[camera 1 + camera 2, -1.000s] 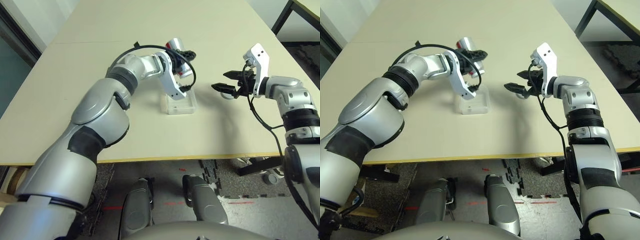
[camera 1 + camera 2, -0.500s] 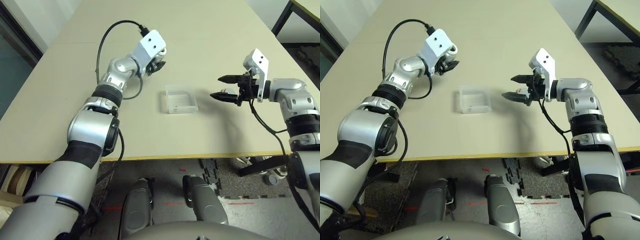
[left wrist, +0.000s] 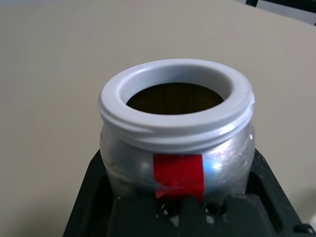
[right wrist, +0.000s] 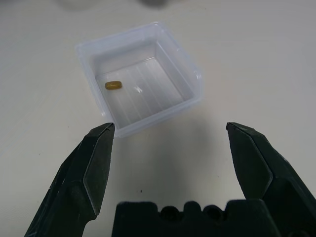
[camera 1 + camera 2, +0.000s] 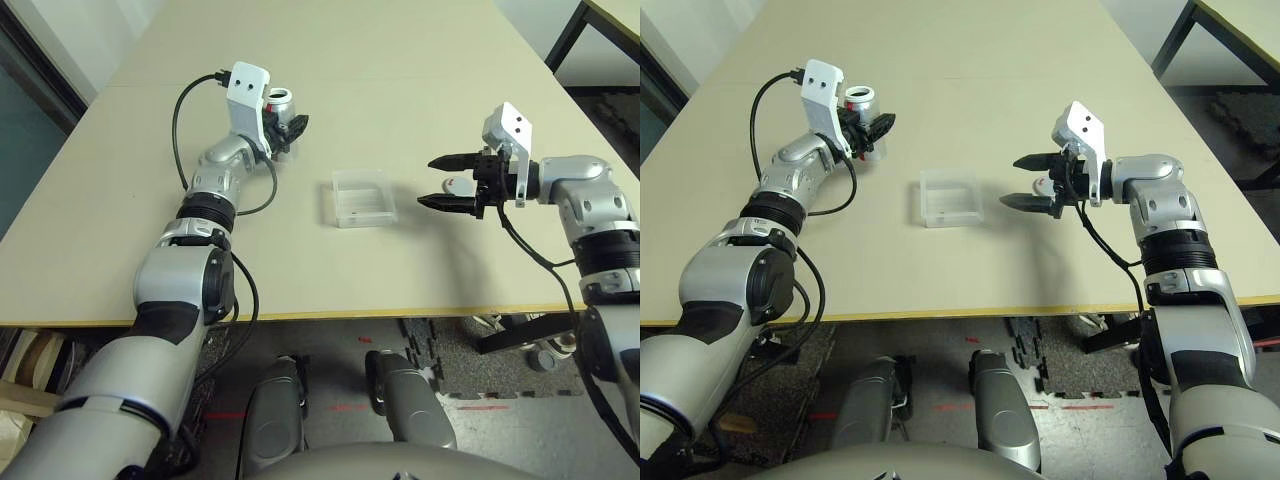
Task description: Pour the medicine from the bottle into the box.
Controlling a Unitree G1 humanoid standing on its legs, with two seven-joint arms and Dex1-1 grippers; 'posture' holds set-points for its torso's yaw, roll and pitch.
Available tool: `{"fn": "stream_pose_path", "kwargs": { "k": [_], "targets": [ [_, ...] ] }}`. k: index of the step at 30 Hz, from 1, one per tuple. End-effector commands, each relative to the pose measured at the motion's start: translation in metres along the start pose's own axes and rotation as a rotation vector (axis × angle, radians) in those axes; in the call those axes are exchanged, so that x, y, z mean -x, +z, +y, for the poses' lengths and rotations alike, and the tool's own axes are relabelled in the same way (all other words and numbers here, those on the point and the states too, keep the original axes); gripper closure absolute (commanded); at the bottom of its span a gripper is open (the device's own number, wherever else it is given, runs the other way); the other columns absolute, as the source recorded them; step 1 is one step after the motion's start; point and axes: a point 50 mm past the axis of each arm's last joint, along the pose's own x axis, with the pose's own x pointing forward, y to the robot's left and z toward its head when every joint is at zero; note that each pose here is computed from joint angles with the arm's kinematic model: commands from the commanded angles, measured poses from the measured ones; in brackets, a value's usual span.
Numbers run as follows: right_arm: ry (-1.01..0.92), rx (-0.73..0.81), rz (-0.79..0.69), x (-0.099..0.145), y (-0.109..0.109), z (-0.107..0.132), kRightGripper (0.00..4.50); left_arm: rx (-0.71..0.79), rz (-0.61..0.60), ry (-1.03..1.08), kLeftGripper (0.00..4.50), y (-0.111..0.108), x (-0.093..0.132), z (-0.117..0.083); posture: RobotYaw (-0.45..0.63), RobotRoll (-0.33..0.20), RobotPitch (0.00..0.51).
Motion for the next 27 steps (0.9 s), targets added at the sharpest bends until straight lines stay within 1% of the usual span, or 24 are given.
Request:
{"fn": "stream_pose_path", "kwargs": {
  "k": [1, 4, 9, 13, 18, 24, 26, 27],
  "targets": [
    [-0.006, 0.022, 0.026, 0.003, -0.001, 0.001, 0.0, 0.017, 0.0, 0.023, 1.86, -0.015, 0.005, 0.0, -0.15, 0.0, 0.167],
    [-0.01, 0.026, 0.03, 0.003, 0.0, 0.001, 0.0, -0.017, 0.037, 0.045, 1.86, -0.029, 0.009, -0.001, -0.15, 0.0, 0.165],
    [-0.01, 0.025, 0.032, 0.003, -0.001, 0.003, 0.0, -0.065, 0.02, 0.082, 1.86, -0.037, 0.013, -0.001, -0.16, 0.0, 0.162],
    [-0.016, 0.023, 0.042, 0.002, -0.002, 0.004, 0.0, -0.094, 0.034, 0.102, 1.86, -0.047, 0.017, 0.0, -0.16, 0.0, 0.162],
    [-0.018, 0.02, 0.045, 0.001, -0.003, 0.004, 0.0, -0.098, 0.041, 0.096, 1.86, -0.052, 0.019, -0.003, -0.16, 0.0, 0.164],
    [-0.02, 0.017, 0.046, 0.0, -0.004, 0.005, 0.0, -0.068, 0.03, 0.129, 1.86, -0.053, 0.019, -0.001, -0.16, 0.0, 0.169],
    [-0.019, 0.016, 0.047, -0.001, -0.004, 0.005, 0.0, -0.069, 0.029, 0.127, 1.11, -0.052, 0.02, -0.001, -0.16, 0.0, 0.17],
    [-0.019, 0.015, 0.046, -0.001, -0.004, 0.005, 0.0, -0.07, 0.027, 0.126, 0.8, -0.052, 0.02, 0.0, -0.15, 0.0, 0.173]
  ]
}}
